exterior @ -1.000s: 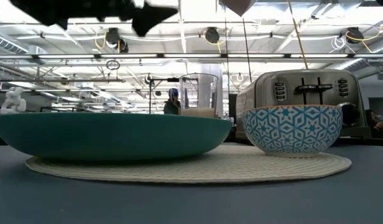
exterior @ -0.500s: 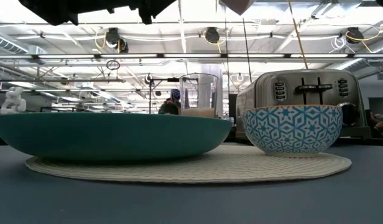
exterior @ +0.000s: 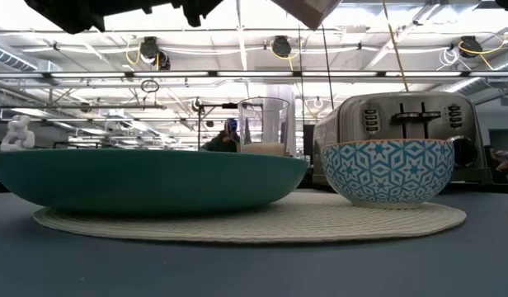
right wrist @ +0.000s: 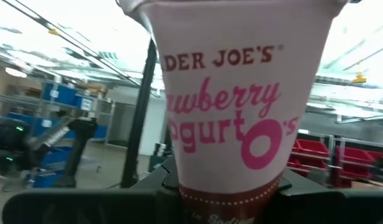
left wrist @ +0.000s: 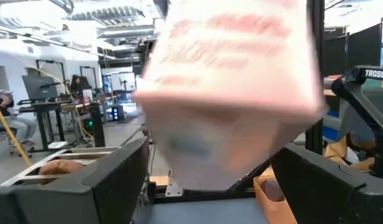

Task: Arrange a breakfast setting
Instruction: Pour the cereal from the cereal box into the orange bowl

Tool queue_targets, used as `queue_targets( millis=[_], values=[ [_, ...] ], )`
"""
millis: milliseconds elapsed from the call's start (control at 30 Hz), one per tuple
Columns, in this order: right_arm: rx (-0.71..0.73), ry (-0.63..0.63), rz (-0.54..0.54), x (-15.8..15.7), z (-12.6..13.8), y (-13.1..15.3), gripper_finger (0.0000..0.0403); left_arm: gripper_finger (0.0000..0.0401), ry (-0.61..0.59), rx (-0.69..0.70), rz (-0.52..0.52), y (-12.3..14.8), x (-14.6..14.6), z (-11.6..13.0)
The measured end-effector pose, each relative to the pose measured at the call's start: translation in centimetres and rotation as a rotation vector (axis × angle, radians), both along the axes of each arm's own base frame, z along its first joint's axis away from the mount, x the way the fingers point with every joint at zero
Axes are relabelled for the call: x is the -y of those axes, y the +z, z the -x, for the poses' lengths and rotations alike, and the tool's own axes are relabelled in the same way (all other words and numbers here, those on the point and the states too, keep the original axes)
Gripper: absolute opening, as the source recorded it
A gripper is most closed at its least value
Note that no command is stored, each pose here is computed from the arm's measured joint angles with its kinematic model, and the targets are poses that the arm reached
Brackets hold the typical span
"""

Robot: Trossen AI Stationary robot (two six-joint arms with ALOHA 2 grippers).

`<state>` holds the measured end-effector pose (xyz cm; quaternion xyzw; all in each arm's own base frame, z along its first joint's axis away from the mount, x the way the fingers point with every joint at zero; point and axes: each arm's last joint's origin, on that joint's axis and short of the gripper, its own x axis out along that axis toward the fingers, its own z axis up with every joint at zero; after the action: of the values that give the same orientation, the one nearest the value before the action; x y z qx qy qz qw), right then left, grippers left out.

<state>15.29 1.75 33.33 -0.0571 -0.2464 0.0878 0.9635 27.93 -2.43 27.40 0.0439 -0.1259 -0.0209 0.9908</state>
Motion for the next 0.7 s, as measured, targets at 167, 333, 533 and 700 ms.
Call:
queue_targets(
  millis=[167, 333, 533, 700],
  values=[
    [-0.008, -0.018, 0.005, 0.0, -0.3, -0.1, 0.0090, 0.0333, 0.006, 0.000, 0.002, 0.0, 0.0, 0.0],
    [-0.040, -0.020, 0.008, 0.0, -1.0, -0.6, 0.0090, 0.0333, 0.003, 0.002, 0.001, 0.0, 0.0, 0.0],
    [-0.058, -0.023, 0.013, -0.2, -2.2, -1.1, 0.0090, 0.0333, 0.006, 0.004, -0.016, 0.0, 0.0, 0.0],
    [-0.025, -0.035, 0.035, -0.2, -2.7, -1.1, 0.0090, 0.0333, 0.021, 0.009, -0.066, 0.1, -0.1, 0.0]
  ],
)
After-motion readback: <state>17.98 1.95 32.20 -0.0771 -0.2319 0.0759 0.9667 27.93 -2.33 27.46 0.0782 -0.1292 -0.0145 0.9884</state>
